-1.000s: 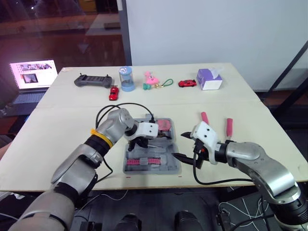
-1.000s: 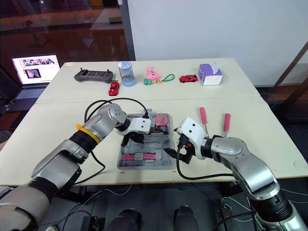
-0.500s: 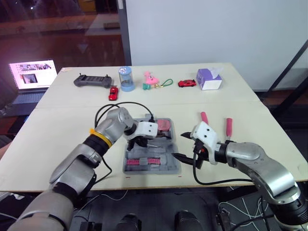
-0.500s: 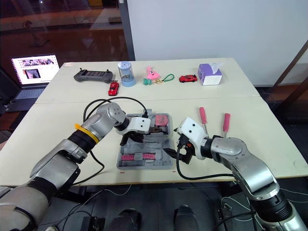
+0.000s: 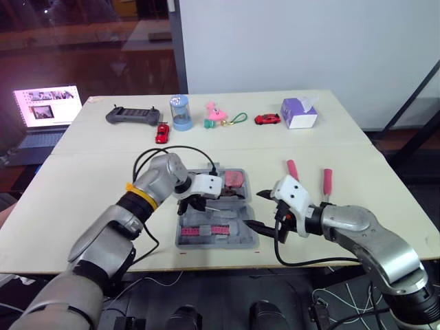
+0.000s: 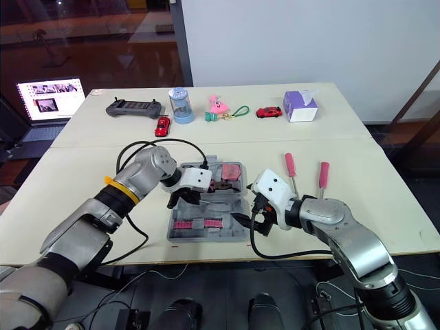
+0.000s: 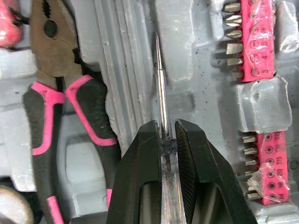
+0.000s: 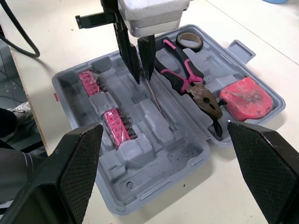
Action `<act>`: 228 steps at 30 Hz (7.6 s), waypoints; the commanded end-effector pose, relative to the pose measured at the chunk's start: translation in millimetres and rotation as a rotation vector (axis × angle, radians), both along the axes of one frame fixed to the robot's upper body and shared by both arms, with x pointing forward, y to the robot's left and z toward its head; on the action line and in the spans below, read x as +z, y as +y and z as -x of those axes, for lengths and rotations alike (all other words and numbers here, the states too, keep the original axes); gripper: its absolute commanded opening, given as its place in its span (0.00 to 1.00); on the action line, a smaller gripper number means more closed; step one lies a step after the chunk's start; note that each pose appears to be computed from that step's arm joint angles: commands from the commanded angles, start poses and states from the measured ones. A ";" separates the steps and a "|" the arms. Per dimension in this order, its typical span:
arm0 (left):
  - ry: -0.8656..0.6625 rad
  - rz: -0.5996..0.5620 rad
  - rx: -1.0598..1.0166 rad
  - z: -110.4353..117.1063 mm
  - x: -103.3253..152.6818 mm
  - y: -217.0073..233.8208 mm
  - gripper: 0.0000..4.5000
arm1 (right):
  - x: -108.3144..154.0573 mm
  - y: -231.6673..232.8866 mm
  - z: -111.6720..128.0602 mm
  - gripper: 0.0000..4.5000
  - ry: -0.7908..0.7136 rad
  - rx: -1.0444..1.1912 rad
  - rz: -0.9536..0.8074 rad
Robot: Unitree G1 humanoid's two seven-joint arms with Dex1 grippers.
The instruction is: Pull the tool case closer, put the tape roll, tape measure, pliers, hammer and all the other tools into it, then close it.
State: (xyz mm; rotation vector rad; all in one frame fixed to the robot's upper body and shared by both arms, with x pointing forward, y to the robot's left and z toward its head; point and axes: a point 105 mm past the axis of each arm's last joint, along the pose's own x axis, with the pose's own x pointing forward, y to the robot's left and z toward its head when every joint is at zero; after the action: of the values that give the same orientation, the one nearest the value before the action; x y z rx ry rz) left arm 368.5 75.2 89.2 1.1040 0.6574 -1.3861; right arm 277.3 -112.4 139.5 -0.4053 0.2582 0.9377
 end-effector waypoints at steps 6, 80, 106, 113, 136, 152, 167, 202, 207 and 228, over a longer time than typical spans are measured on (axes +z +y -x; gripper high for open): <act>-0.056 0.011 -0.028 -6.3 11.2 -14.1 0.00 | 7.1 8.9 6.6 1.00 -0.029 0.033 -0.018; -0.108 0.132 -0.040 -1.3 50.9 -15.4 0.69 | 4.5 9.5 7.6 1.00 -0.011 0.035 -0.020; -0.011 0.367 0.217 -3.5 -6.4 20.9 0.01 | 5.2 3.8 10.1 1.00 -0.011 0.017 -0.007; 0.000 0.305 0.251 -3.6 -34.5 31.3 0.01 | 5.7 2.7 11.3 1.00 -0.006 0.018 -0.004; -0.038 0.829 0.426 41.7 97.3 117.7 0.01 | 16.6 -70.1 -10.1 1.00 -0.060 -0.241 0.002; -0.150 0.743 0.748 141.6 42.2 238.2 0.89 | -17.5 -157.2 8.2 1.00 -0.004 -0.472 0.084; -0.115 0.811 0.656 132.2 43.8 188.3 0.99 | -20.2 -162.0 -10.5 1.00 -0.014 -0.719 0.059; -0.090 0.999 0.369 135.5 88.1 95.8 1.00 | -96.6 -168.6 -76.9 0.01 0.139 -1.464 -0.155; -0.066 1.018 0.373 132.3 88.4 93.7 1.00 | -84.8 -178.6 -71.1 0.01 0.074 -1.524 -0.204; -0.100 0.986 0.486 126.8 66.6 147.1 1.00 | 64.7 4.4 -38.7 0.01 -0.064 -0.134 -0.055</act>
State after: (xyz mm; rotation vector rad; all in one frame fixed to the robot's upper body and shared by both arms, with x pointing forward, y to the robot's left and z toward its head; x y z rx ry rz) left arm 243.0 217.4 146.7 0.1436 0.1185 -1.0053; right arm 324.6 -119.2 193.4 -0.3074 0.2112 0.6860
